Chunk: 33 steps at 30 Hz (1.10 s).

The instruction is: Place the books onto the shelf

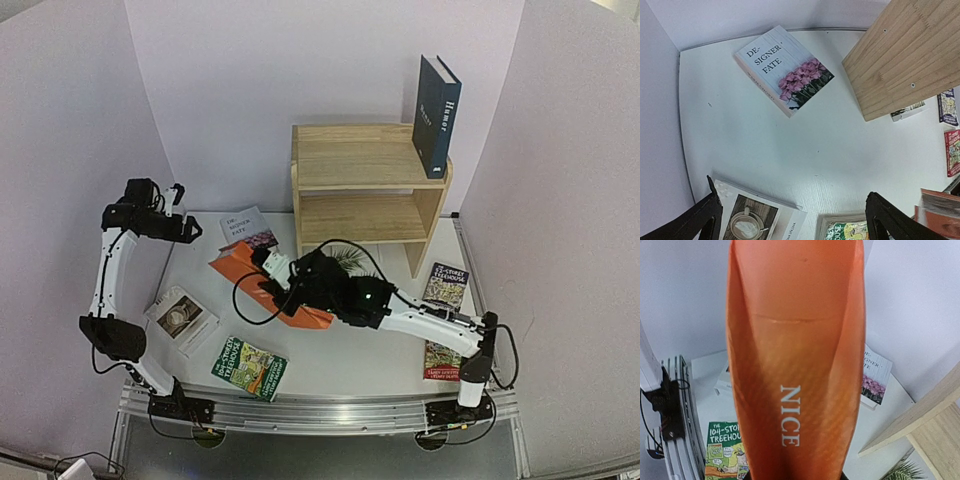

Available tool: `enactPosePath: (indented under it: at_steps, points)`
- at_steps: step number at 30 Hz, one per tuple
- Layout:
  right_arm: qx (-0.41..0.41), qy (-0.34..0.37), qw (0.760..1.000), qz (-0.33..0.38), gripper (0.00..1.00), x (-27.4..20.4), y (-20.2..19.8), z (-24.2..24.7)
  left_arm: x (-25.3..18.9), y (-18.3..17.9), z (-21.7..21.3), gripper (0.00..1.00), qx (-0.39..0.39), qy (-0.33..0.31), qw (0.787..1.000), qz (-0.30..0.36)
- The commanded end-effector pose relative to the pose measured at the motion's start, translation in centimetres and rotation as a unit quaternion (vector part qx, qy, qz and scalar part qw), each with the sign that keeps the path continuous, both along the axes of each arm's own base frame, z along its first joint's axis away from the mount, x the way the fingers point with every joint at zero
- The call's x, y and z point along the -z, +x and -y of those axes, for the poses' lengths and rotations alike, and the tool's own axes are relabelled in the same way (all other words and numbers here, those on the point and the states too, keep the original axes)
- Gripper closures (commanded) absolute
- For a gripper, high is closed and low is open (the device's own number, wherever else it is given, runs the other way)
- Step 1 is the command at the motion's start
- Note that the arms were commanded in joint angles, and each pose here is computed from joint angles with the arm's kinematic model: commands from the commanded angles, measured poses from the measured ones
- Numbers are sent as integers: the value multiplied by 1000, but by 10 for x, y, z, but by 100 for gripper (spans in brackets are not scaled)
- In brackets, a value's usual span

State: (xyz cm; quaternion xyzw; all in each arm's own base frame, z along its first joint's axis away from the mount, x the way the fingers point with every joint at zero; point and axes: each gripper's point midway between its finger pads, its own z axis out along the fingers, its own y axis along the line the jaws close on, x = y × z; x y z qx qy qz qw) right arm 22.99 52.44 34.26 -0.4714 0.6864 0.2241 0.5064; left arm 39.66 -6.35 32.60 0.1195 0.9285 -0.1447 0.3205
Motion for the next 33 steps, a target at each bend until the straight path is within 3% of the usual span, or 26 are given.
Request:
enactPosePath:
  at_steps: [1,9,15,17,19,25,33]
  points:
    - [-20,140,990,-20,83,-119,-7,41,-2,2,-16,0,-26,40,999,26]
    - [108,283,946,116,84,-268,36,122,17,-9,-20,0,-28,53,998,16]
    - [244,328,872,268,85,-328,72,188,37,-27,-13,0,-12,38,999,10]
    - [304,324,842,307,87,-334,96,218,46,-35,-9,0,-3,29,1000,5]
    - [329,315,826,332,88,-335,114,236,53,-41,-8,0,-1,27,1000,0]
    - [371,285,804,367,88,-323,168,279,62,-49,-9,0,-2,29,1000,-6]
    - [414,295,794,334,87,-293,225,340,65,-47,-5,0,2,20,1000,-12]
